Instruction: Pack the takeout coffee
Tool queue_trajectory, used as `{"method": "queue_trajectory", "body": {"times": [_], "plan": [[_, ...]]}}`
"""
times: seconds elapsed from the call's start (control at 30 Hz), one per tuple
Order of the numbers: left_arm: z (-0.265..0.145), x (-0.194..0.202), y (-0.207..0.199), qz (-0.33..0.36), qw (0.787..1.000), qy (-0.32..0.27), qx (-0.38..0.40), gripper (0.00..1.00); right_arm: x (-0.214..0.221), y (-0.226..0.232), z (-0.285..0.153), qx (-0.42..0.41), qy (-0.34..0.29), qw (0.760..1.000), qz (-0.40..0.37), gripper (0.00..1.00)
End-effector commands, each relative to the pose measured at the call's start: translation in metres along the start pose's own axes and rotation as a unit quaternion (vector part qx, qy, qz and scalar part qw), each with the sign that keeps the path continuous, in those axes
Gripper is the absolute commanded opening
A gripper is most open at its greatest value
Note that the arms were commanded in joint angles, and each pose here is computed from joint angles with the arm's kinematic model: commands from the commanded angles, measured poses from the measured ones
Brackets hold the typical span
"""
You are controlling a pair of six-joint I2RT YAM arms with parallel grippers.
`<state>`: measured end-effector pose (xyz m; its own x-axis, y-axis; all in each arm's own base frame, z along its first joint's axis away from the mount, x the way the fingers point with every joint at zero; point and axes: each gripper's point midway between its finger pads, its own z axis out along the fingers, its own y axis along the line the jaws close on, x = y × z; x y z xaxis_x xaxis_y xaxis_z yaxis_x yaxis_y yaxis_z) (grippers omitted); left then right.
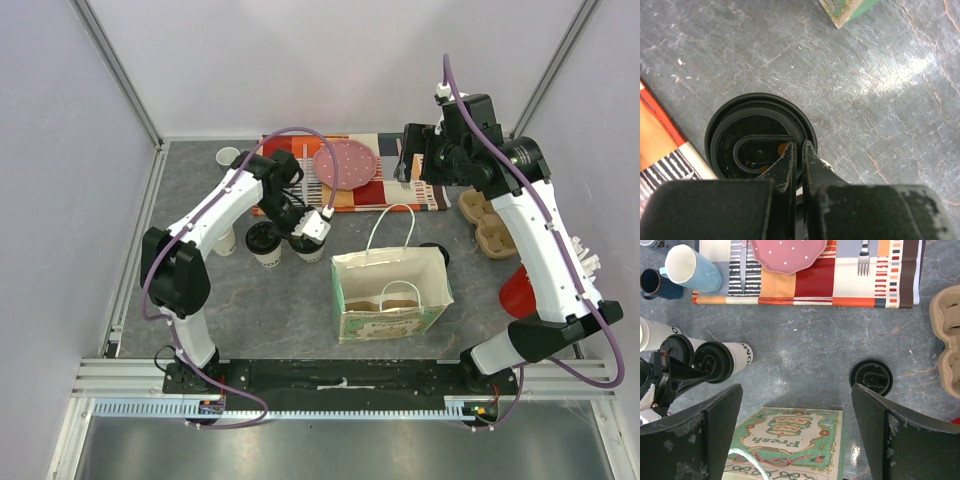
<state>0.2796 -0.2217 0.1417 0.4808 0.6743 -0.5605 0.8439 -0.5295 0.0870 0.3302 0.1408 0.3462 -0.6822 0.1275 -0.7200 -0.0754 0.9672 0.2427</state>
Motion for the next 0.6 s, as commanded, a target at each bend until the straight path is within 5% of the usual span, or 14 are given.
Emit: {"method": "queue_trajectory", "body": {"times": [0.0,0.2,0.57], "plan": [[-0.024,-0.023,-0.012,-0.116,0.993,-0.009,-0.010,0.02,-0.013,0.004,-0.016,-0.014,-0.031,0.999,0.004,0.98],[-0.058,-0.048,-0.016,-0.214,0.974,-0.014,-0.067,0.02,-0.015,0.006,-0.018,-0.021,-0.036,0.999,0.006,0.98],[-0.161,-0.134,-0.009,-0.393,0.889,-0.101,-0.211,0.02,-0.018,0.010,-0.033,-0.035,-0.057,0.997,0.038,0.98]]}}
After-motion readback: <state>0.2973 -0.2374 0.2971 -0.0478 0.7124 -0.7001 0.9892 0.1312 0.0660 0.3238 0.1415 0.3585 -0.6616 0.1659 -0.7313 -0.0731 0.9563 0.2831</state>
